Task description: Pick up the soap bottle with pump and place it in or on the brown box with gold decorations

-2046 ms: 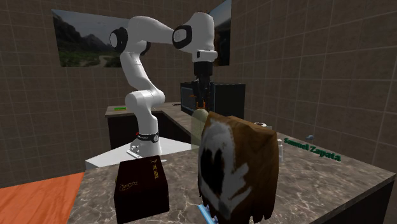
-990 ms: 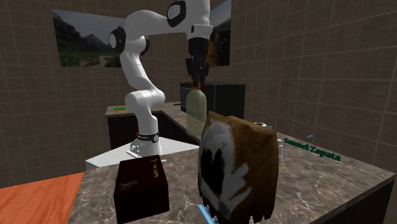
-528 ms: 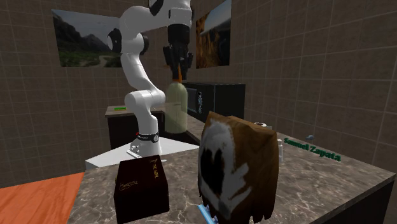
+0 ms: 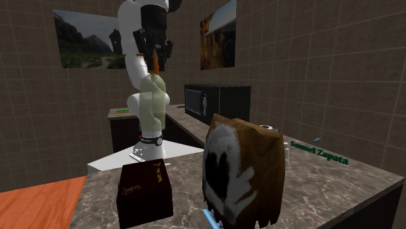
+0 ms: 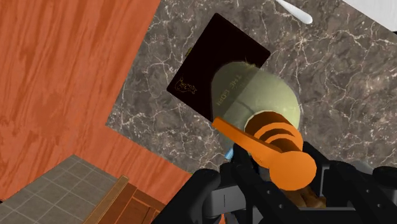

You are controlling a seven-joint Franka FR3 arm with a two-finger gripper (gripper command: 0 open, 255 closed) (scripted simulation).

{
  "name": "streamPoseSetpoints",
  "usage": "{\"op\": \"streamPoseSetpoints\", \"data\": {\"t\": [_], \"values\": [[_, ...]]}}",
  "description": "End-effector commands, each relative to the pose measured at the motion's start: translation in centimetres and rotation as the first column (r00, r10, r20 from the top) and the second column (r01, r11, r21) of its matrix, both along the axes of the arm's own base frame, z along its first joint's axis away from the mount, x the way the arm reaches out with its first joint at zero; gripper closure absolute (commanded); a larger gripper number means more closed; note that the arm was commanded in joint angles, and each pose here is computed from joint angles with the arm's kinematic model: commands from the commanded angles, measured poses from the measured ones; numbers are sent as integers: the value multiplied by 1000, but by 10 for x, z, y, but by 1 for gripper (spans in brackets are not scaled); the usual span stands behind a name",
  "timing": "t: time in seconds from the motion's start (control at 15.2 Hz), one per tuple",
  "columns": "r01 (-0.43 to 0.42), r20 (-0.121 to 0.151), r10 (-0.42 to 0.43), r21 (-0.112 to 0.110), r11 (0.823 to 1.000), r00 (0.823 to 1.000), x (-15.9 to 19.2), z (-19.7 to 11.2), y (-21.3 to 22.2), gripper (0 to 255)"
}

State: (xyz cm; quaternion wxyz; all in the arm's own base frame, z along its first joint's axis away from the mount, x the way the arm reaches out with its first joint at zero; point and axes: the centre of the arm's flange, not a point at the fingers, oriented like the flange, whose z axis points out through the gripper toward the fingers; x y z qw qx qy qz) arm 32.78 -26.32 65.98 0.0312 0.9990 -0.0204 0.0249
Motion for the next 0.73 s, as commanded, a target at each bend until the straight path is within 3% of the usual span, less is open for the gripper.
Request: {"op": "streamPoseSetpoints", "data": {"t": [0.0,0.13,0.66], "values": [[-2,-1,2,-1,1000,1000,-8,8,-26,255],[-2,-1,2,-1,1000,1000,-20,18,-54,255],[-2,-1,2,-1,1000,1000,-20,-24,-54,255]]}}
